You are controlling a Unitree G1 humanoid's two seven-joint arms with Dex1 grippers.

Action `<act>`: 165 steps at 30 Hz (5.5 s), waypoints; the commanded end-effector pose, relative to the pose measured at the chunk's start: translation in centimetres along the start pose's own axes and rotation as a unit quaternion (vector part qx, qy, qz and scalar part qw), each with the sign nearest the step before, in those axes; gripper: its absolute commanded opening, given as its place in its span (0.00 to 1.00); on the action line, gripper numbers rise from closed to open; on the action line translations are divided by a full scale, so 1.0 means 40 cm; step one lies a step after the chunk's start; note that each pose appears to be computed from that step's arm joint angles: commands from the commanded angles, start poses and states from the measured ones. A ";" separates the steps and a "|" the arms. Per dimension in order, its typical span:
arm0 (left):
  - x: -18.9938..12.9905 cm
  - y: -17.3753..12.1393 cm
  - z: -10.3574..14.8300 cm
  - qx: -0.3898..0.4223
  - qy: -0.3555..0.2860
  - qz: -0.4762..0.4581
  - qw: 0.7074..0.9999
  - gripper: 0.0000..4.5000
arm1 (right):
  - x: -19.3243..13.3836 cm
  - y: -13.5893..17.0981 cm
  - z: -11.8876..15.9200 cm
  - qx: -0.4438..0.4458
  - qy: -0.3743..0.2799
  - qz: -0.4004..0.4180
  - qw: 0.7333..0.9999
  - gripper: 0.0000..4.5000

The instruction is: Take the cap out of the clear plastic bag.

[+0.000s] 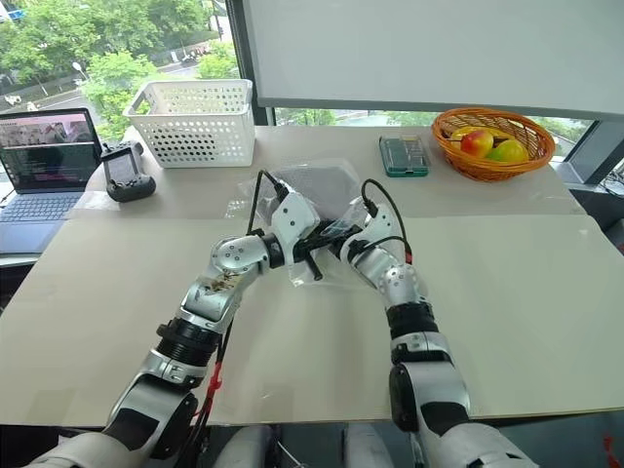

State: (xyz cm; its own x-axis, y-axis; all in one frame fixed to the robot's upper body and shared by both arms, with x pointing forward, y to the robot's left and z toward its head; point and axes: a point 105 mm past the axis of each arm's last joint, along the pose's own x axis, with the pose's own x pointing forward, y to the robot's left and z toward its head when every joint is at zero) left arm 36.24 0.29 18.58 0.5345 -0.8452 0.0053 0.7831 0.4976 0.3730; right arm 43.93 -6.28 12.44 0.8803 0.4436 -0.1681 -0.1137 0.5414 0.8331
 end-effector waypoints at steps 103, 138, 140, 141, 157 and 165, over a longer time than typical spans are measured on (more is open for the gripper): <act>0.081 0.064 0.114 0.058 -0.084 0.061 0.993 0.00 | -0.459 0.153 0.165 -0.299 0.149 0.141 0.932 0.99; 0.087 -0.007 0.178 0.025 -0.100 0.050 0.993 0.00 | -0.062 -0.009 0.046 -0.126 0.061 -0.045 0.989 0.99; 0.085 -0.008 0.175 0.024 -0.098 0.052 0.994 0.00 | -0.054 -0.011 0.040 -0.124 0.062 -0.044 0.989 0.99; 0.083 -0.008 0.171 0.024 -0.096 0.052 0.994 0.00 | -0.048 -0.013 0.031 -0.123 0.066 -0.043 0.989 0.99; 0.072 -0.005 0.152 0.023 -0.083 0.066 0.994 0.00 | -0.034 0.059 -0.009 -0.031 0.076 0.049 0.995 0.26; 0.073 -0.007 0.141 0.031 -0.079 0.063 0.994 0.00 | -0.085 0.121 0.039 -0.067 0.067 0.073 0.993 0.01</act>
State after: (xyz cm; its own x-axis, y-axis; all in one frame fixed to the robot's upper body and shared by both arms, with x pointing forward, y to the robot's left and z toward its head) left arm 36.80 -2.58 22.13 0.6115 -0.7773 0.1479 0.6954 0.6171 0.3682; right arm 41.69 -6.52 15.08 0.7855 0.5839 -0.2051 -0.2255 0.5787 0.7838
